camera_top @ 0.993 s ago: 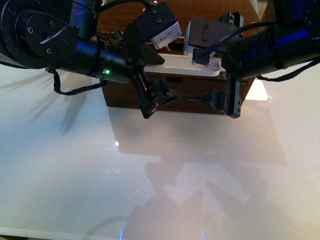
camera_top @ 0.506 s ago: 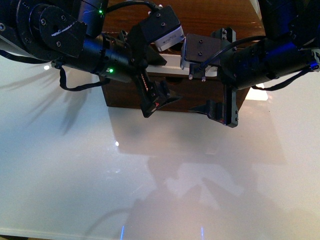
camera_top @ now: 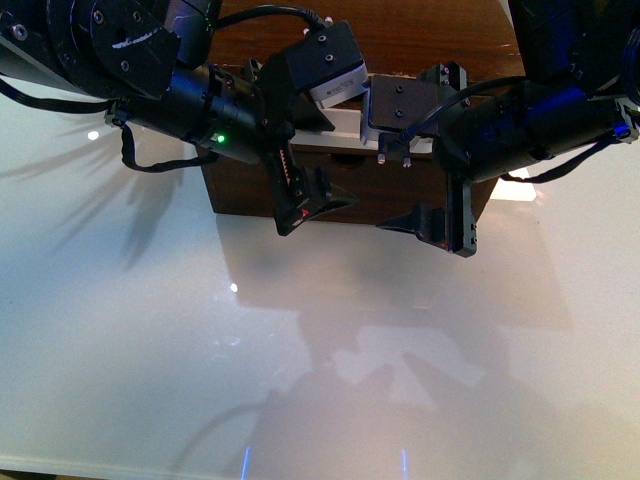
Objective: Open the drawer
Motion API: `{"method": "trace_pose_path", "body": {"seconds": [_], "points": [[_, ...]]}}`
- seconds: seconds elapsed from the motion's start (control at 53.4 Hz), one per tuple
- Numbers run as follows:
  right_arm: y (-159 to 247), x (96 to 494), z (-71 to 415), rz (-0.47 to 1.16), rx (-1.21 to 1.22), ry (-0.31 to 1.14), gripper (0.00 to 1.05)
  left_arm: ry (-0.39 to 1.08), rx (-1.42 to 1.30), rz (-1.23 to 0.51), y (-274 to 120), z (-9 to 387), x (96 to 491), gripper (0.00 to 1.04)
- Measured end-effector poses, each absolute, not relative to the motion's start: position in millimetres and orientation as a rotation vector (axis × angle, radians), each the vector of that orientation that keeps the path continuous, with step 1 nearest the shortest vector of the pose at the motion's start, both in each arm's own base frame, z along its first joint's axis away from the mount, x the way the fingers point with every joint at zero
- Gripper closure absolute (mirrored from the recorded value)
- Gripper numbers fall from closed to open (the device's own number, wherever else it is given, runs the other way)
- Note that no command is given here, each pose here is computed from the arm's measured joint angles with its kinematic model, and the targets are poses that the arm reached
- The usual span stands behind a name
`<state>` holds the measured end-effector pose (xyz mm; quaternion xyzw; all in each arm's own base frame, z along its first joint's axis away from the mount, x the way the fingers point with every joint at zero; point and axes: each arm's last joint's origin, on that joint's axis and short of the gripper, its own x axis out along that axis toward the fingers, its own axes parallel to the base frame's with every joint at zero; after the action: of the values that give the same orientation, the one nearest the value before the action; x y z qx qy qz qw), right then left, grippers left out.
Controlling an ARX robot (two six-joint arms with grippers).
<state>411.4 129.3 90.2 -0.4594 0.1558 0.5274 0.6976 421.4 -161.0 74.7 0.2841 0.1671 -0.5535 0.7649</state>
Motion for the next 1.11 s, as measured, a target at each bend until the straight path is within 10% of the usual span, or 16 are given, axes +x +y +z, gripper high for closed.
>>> {"method": "trace_pose_path", "body": {"seconds": [1.106], "points": [[132, 378, 82, 1.218, -1.048, 0.363, 0.09, 0.335, 0.677, -1.245, -155, 69, 394, 0.08]]}}
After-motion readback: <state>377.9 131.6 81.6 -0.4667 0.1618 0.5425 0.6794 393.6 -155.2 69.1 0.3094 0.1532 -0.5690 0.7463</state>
